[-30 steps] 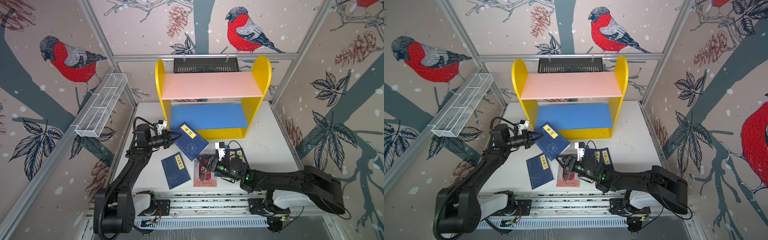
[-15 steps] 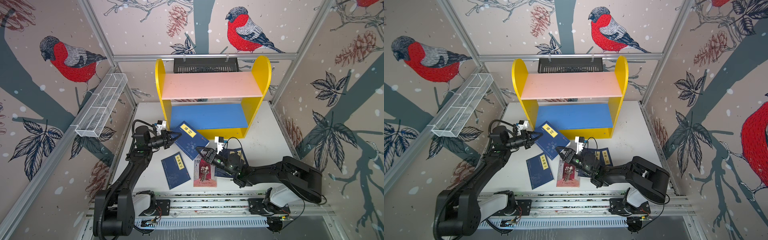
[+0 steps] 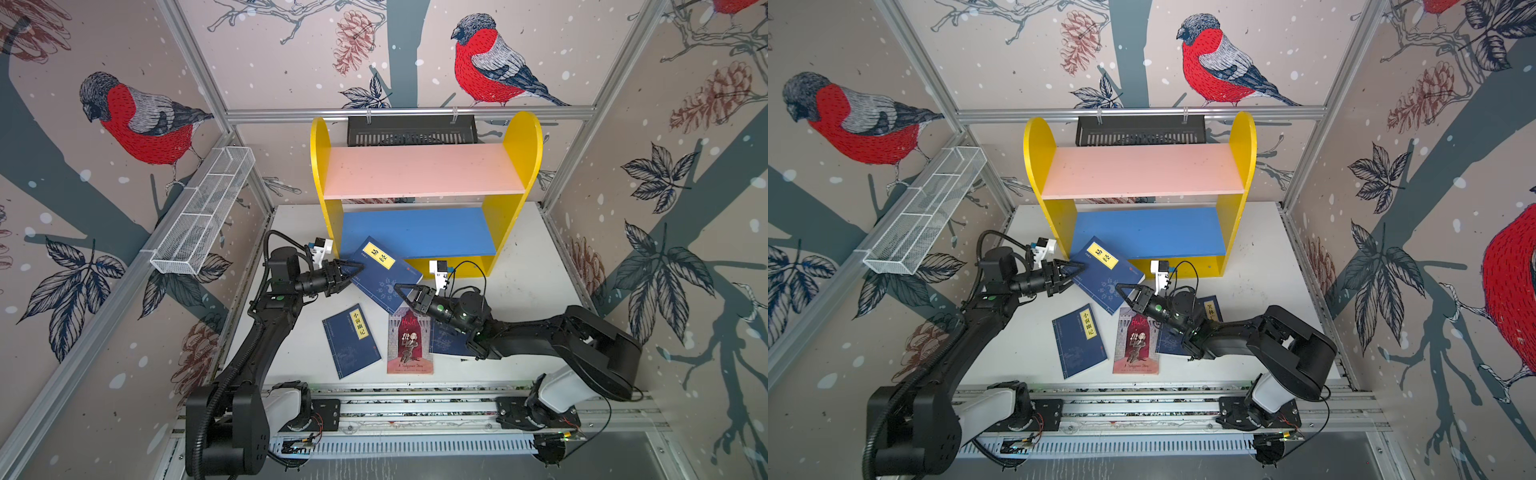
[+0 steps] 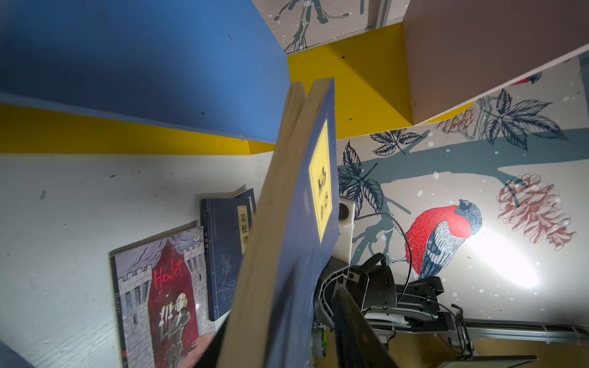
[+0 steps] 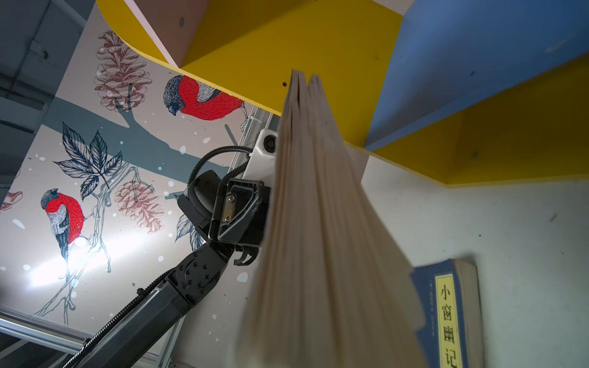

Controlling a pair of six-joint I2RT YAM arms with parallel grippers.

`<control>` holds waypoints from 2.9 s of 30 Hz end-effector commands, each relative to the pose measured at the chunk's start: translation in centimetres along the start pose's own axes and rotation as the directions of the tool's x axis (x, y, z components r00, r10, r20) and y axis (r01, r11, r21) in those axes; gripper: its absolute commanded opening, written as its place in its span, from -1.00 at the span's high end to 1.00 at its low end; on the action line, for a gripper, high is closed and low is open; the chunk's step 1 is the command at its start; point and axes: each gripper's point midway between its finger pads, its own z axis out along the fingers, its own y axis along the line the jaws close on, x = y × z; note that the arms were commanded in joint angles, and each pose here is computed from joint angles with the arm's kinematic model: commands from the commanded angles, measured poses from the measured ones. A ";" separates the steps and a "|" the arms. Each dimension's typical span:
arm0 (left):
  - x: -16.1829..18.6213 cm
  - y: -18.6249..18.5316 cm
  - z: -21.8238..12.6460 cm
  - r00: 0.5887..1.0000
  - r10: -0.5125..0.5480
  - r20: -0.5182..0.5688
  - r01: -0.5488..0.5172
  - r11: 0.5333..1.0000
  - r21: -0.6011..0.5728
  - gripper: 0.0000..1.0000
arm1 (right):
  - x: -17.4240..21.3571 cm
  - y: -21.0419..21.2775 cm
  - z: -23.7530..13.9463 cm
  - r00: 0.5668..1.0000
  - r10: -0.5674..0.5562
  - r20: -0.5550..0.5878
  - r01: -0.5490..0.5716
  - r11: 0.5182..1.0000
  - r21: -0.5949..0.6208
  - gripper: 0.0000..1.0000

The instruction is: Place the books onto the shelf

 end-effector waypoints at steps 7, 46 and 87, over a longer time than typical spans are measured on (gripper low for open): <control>2.2 0.8 -0.6 0.965 0.226 -0.134 -0.236 0.969 -0.070 -0.05 | 0.1 0.8 -2.8 0.946 -0.140 -0.293 0.142 0.990 -0.016 0.96; 1.6 -0.3 0.1 0.988 0.075 -0.137 -0.064 0.995 0.078 1.00 | 0.4 1.3 -2.9 0.928 -0.098 -0.359 0.077 0.994 -0.073 0.09; -2.0 -1.7 -3.5 0.831 0.529 -0.171 -0.555 0.773 -0.307 0.17 | -9.2 -5.1 4.4 0.907 -0.054 -0.417 0.098 0.992 0.085 0.98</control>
